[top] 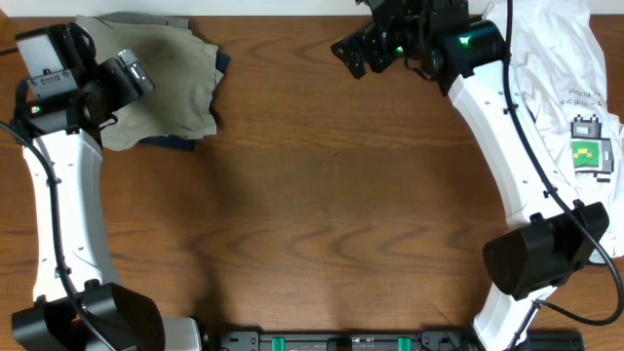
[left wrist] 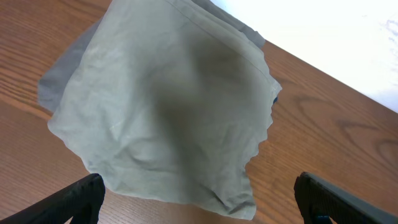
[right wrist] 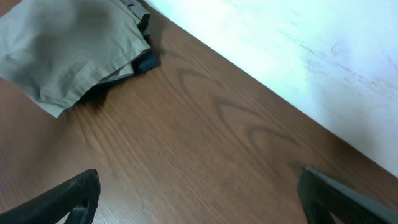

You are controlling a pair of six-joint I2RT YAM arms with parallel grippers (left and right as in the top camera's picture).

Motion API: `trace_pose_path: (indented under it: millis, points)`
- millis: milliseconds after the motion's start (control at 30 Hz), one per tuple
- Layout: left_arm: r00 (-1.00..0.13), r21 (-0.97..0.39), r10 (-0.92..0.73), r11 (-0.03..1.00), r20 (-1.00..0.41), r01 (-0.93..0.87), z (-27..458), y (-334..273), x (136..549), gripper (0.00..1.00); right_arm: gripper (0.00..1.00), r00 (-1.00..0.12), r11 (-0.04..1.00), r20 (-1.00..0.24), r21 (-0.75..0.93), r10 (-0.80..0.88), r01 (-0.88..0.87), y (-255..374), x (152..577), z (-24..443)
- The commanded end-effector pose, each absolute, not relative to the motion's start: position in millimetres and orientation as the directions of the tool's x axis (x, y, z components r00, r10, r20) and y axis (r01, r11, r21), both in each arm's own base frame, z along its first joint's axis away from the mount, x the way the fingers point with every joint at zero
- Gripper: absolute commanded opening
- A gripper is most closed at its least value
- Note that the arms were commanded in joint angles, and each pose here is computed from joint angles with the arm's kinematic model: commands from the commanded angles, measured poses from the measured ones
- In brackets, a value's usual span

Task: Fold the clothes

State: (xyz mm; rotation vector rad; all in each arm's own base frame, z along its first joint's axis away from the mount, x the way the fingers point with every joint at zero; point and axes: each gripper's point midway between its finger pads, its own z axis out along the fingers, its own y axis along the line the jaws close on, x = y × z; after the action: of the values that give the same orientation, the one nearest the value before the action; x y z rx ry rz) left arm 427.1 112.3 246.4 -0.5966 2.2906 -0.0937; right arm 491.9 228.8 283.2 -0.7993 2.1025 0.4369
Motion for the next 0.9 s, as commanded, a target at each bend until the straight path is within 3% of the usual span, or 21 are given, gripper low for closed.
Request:
trace_pose_path:
  millis: [0, 133, 433, 700, 867]
  points:
    - [-0.597, -0.247, -0.454, 0.883, -0.661, -0.398, 250.3, 114.2, 428.1, 0.98, 0.99, -0.487, 0.752, -0.773, 0.021, -0.406, -0.659, 223.3, 491.7, 272.3]
    - [-0.597, -0.247, -0.454, 0.884, -0.661, -0.398, 250.3, 114.1, 428.2, 0.98, 0.99, -0.509, 0.754, -0.756, 0.032, -0.411, -0.656, 221.2, 487.8, 267.2]
    - [-0.597, -0.247, -0.454, 0.884, -0.661, -0.398, 250.3, 114.1, 428.2, 0.98, 0.99, -0.448, 0.777, -0.801, -0.033, -0.397, -0.629, 216.0, 493.4, 294.3]
    - [-0.597, -0.247, -0.454, 0.884, -0.661, -0.398, 250.3, 114.1, 428.2, 0.98, 0.99, -0.3, 0.84, -0.891, -0.146, -0.341, -0.522, 179.2, 473.2, 372.3]
    - [-0.597, -0.247, -0.454, 0.884, -0.661, -0.398, 250.3, 114.1, 428.2, 0.98, 0.99, -0.174, 0.876, -0.942, -0.184, -0.286, -0.446, 142.5, 450.6, 375.1]
